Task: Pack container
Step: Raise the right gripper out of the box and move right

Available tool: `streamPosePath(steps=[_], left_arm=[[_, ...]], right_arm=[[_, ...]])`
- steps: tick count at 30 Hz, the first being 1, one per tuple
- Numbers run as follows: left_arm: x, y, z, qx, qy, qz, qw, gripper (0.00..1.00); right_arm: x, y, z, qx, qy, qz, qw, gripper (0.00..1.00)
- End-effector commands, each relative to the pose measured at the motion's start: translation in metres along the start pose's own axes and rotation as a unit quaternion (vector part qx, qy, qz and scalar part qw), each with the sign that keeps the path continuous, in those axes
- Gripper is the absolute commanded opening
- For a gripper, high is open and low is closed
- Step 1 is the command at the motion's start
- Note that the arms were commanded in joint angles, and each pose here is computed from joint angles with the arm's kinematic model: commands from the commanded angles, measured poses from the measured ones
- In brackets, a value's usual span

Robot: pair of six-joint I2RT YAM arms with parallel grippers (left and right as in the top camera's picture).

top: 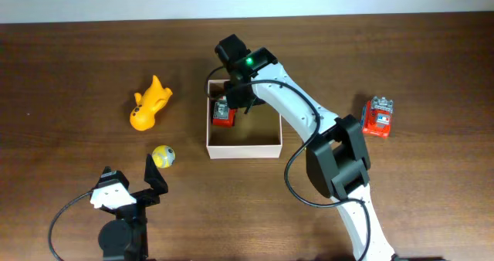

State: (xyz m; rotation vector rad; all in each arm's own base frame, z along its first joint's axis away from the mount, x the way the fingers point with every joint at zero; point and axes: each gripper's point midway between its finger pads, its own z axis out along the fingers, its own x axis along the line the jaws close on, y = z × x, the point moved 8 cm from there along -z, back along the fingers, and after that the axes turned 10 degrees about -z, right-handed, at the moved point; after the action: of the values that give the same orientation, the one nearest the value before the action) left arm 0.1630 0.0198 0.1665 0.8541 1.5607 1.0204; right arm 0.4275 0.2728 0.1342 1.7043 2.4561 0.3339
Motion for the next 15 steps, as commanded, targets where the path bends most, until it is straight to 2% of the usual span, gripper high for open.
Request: streamPosePath(steps=[1, 15], left_arm=[[0.0005, -0.0012, 0.0003, 0.000, -0.002, 0.010, 1.000, 0.99], [0.0005, -0.0012, 0.0003, 0.000, -0.002, 0.010, 1.000, 0.99]], right_arm=[[0.0067, -0.0011, 0.0061, 0.002, 0.014, 0.003, 1.000, 0.50], [0.0095, 0.0015, 0.0060, -0.004, 0.028, 0.001, 1.000, 0.49]])
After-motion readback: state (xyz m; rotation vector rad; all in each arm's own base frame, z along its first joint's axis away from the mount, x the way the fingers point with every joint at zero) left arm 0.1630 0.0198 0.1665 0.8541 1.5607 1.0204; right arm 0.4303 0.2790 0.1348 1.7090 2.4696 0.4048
